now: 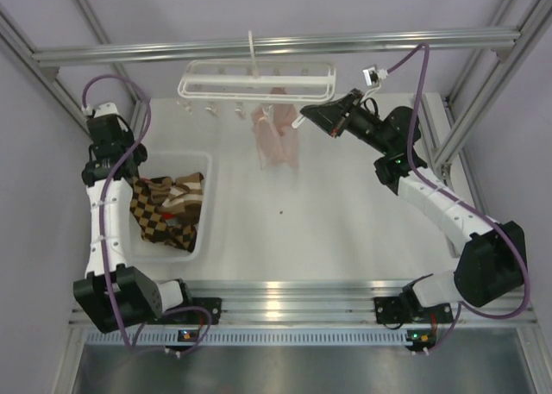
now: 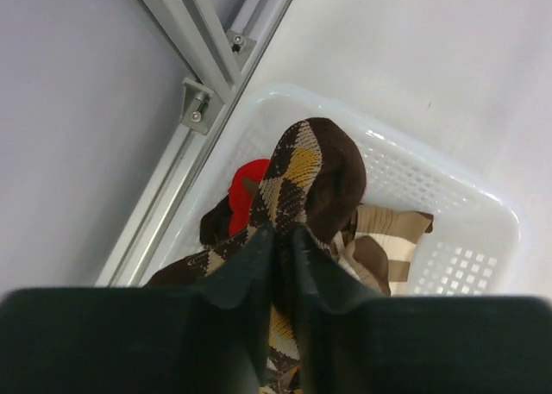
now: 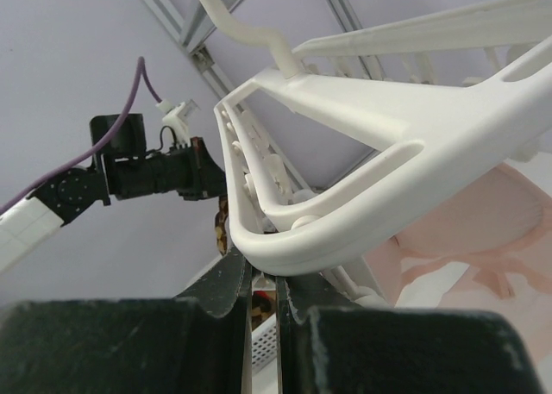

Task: Clip the socks to the hanger
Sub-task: Place the sock in the bin.

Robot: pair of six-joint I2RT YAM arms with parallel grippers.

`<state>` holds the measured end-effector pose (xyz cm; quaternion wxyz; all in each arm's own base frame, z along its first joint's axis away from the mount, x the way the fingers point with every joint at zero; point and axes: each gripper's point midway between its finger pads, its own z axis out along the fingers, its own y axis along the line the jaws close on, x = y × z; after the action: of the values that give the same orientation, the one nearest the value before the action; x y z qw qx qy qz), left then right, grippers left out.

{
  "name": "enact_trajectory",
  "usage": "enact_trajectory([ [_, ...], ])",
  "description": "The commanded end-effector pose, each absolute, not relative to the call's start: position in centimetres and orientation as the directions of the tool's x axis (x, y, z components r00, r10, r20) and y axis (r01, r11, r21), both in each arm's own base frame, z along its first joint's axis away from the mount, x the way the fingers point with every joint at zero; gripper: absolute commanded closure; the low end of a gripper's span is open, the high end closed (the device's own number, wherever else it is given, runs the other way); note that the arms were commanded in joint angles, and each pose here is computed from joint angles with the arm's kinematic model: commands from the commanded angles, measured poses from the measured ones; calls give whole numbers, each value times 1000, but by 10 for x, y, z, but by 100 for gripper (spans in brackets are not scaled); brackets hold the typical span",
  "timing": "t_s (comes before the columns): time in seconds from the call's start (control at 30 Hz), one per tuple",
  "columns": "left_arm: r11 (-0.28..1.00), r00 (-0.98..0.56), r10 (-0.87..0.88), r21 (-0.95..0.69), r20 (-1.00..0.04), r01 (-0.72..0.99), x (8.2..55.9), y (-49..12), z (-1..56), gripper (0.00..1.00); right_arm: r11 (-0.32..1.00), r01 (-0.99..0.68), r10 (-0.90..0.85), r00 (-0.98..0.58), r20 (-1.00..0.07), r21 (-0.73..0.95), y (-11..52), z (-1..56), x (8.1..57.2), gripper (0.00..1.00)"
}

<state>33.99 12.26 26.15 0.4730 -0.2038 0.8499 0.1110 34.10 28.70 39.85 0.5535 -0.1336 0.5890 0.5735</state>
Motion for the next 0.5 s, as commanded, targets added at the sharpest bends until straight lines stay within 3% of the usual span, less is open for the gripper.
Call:
enact_trajectory([
  [0.0, 864, -360, -260, -50, -896, -501, 365, 137, 275, 74, 263, -808, 411, -401, -819, 527, 295, 390, 332, 100],
  [0.07, 895, -416, -184, 24, -891, -446, 368, 137, 270, 56, 263, -810, 406, -400, -822, 524, 296, 389, 331, 100],
  [0.1, 915, -445, -147, 49, -883, -400, 369, 133, 268, 43, 264, -811, 406, -398, -823, 523, 295, 390, 332, 100],
  [0.2, 966, -606, 97, 222, -790, -134, 356, 119, 261, 33, 267, -812, 399, -397, -826, 519, 294, 388, 332, 100],
  [0.23, 965, -590, 254, 240, -767, 103, 353, 99, 266, 29, 266, -814, 395, -397, -829, 517, 294, 388, 331, 100],
  [0.33, 898, -584, 408, 192, -702, 397, 317, 72, 256, 27, 263, -818, 387, -397, -832, 512, 295, 386, 329, 100],
  [0.37, 803, -566, 549, 200, -615, 562, 288, 64, 245, 28, 262, -817, 387, -398, -832, 513, 294, 386, 329, 100],
  [0.43, 672, -520, 691, 183, -502, 717, 255, 61, 233, 32, 261, -819, 384, -398, -833, 511, 295, 386, 328, 100],
  [0.47, 515, -397, 814, 209, -424, 831, 240, 64, 225, 32, 261, -818, 383, -399, -833, 512, 295, 385, 329, 100],
])
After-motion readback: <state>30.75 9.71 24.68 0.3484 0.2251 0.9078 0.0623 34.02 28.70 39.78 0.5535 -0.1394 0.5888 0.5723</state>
